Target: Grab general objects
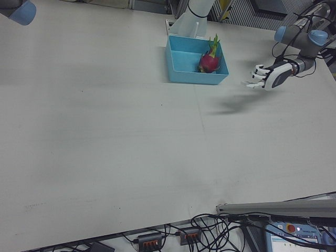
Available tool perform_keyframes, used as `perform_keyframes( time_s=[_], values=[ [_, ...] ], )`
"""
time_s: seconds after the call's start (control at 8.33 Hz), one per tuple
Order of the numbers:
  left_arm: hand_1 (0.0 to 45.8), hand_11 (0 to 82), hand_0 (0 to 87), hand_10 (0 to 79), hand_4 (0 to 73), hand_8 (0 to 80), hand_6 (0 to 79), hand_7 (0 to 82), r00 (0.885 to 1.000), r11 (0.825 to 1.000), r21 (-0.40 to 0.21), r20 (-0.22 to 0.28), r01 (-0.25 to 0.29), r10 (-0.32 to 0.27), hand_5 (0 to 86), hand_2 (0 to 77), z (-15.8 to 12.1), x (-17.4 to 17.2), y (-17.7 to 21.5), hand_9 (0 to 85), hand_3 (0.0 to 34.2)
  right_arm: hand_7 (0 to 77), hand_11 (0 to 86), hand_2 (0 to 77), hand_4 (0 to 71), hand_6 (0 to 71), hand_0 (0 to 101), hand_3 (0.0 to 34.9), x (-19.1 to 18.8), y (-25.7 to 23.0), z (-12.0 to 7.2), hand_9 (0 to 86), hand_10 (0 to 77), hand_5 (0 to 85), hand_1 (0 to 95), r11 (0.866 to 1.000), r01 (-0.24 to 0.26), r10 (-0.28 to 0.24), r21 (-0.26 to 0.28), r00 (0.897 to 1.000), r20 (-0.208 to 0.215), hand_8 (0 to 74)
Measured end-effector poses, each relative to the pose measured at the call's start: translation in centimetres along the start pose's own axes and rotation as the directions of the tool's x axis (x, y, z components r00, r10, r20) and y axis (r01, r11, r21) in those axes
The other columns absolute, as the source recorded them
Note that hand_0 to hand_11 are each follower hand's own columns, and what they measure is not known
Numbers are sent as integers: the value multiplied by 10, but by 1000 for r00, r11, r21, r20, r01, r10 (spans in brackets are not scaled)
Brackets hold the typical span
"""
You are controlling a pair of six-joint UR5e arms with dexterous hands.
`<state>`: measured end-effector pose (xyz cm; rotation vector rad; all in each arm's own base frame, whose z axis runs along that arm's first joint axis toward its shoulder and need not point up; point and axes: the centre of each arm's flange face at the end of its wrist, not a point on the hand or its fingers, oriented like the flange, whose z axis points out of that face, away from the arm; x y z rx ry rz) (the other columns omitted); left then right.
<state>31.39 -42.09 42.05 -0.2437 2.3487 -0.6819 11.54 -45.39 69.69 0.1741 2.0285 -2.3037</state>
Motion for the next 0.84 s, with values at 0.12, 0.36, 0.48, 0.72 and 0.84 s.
perform_keyframes(
  time_s=[0.12,0.36,0.48,0.72,0.84],
  values=[
    [0,169,794,382,442,16,535,704,998,996,70,-23,-54,56,758,5,-31,38,-37,180,0,0,5,774,0,0,0,0,0,0,0,5,0,0,949,1000,-1,1,0,1000,0,0],
    [0,164,794,382,627,125,704,698,991,965,231,-30,-123,133,714,5,-95,77,-109,185,0,0,5,774,0,0,0,0,0,0,0,5,0,0,949,1000,0,0,0,1000,0,0],
    [0,300,796,382,616,142,704,698,985,935,321,-32,-149,168,704,5,-129,93,-151,180,0,0,5,774,0,0,0,0,0,0,0,5,0,0,949,1000,0,0,0,1000,0,0],
    [0,365,794,382,540,136,704,698,969,857,479,-52,-189,242,704,5,-185,135,-233,185,0,0,5,774,0,0,0,0,0,0,0,5,0,0,949,1000,-1,1,0,1000,0,0],
    [0,365,794,382,496,142,704,698,960,816,544,-65,-195,272,704,5,-216,146,-264,180,0,0,5,774,0,0,0,0,0,0,0,5,0,0,949,1000,-1,1,1,1000,0,0]
  ],
)
